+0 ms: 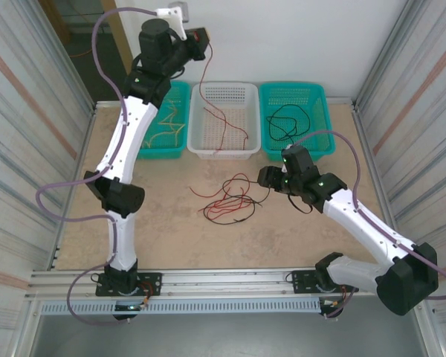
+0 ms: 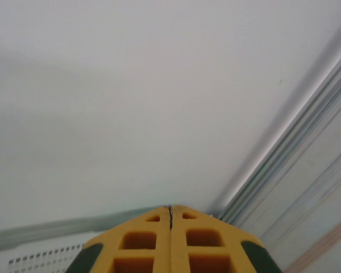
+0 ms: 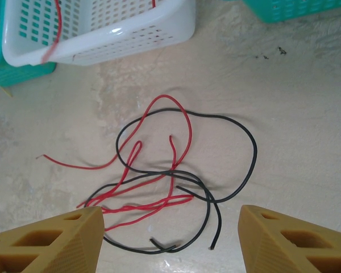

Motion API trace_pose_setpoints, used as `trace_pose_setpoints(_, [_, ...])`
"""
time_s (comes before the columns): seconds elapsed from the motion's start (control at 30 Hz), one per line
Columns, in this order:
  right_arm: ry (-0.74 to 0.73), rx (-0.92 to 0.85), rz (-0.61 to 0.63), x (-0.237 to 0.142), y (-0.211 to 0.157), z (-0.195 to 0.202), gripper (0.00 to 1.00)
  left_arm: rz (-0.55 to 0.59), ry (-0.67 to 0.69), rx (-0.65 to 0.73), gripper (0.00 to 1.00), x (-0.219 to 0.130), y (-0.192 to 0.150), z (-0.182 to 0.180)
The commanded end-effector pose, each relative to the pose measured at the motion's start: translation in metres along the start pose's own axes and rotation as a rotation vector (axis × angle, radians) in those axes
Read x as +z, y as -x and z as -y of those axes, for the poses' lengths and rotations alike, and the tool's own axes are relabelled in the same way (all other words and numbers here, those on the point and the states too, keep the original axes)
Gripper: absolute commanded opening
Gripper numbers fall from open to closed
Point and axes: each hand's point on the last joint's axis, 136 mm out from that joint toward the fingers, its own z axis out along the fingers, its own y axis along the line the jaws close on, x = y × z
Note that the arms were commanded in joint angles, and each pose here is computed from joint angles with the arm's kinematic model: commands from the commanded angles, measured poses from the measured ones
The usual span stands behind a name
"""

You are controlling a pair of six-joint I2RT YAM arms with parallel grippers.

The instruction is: Untangle the cables

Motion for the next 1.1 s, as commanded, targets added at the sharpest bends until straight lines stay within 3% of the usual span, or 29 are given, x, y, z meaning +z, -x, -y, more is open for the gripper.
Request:
trace_pose_setpoints(0.0, [-0.011,-0.015,0.005,-0.002,0.001,0.003,0.63,0.076,-0.023,-0.047,0.00,0.004,0.019,-0.001])
trace_pose_setpoints(0.17, [-0.006,-0.018,-0.003,0.002,0.001,0.001,0.63,-0.027,0.023,-0.064,0.00,0.024,-0.027,-0.025])
trace_pose_setpoints(0.37, [-0.003,-0.022,-0.021,0.008,-0.002,0.001,0.63,-0.235,0.105,-0.106,0.00,0.045,-0.121,-0.066])
trace_pose_setpoints(0.43, [0.003,-0.022,-0.028,0.011,-0.002,0.000,0.63,-0.294,0.147,-0.120,0.36,0.047,-0.147,-0.080])
trace_pose_setpoints(0.47, [0.007,-0.022,-0.033,0.012,-0.003,-0.001,0.63,-0.315,0.156,-0.131,0.48,0.047,-0.156,-0.083])
trace_pose_setpoints(0.57, [0.018,-0.024,-0.043,0.016,-0.003,-0.004,0.63,-0.360,0.134,-0.148,0.73,0.044,-0.168,-0.079])
trace_pose_setpoints(0.8, [0.035,-0.018,-0.060,0.026,-0.003,-0.011,0.62,-0.346,0.131,-0.065,0.72,0.008,-0.137,-0.055])
trace_pose_setpoints(1.07, [0.054,-0.041,-0.119,0.047,-0.015,-0.026,0.62,-0.473,0.122,-0.018,0.66,-0.075,-0.160,-0.029])
